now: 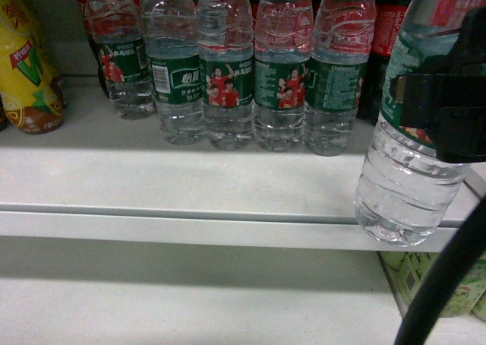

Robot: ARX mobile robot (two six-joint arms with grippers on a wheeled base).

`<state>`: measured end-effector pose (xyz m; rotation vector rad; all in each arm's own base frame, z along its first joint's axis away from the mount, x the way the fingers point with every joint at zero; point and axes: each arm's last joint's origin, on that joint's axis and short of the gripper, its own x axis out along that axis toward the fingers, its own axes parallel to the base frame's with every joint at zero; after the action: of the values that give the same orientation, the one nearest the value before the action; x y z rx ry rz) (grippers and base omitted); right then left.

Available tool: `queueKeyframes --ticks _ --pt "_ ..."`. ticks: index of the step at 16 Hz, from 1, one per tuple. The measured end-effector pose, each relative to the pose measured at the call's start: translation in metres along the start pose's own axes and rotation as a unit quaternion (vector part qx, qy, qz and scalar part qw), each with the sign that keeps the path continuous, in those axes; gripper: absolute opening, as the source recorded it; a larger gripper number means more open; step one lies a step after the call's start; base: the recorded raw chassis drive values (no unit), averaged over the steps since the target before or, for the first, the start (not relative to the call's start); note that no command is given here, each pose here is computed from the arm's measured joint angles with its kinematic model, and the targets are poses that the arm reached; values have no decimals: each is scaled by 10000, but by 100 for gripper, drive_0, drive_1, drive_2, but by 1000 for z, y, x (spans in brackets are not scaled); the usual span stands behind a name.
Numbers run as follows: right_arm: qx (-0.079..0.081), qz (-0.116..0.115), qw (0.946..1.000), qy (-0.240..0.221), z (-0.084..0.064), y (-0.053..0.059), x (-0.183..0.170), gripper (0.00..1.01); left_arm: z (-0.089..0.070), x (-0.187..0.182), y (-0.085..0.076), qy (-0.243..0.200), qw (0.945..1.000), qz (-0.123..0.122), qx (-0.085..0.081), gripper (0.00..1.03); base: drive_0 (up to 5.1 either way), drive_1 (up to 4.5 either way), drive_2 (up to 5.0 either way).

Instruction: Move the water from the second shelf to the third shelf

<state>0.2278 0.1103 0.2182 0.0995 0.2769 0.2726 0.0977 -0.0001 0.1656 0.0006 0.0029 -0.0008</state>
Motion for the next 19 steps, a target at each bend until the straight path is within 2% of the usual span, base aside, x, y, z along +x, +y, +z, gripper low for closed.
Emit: queueKeyframes --ticks 6,11,19 --pt "-15 183 9998 -53 2 5 -5 40 0 0 0 0 10000 2 0 98 0 0 0" --pt "-29 197 9998 2 -1 7 -3 40 0 0 0 0 10000 0 0 98 0 0 0" --pt "59 -25 9999 -95 1 -13 -36 40 0 0 0 0 10000 0 0 98 0 0 0"
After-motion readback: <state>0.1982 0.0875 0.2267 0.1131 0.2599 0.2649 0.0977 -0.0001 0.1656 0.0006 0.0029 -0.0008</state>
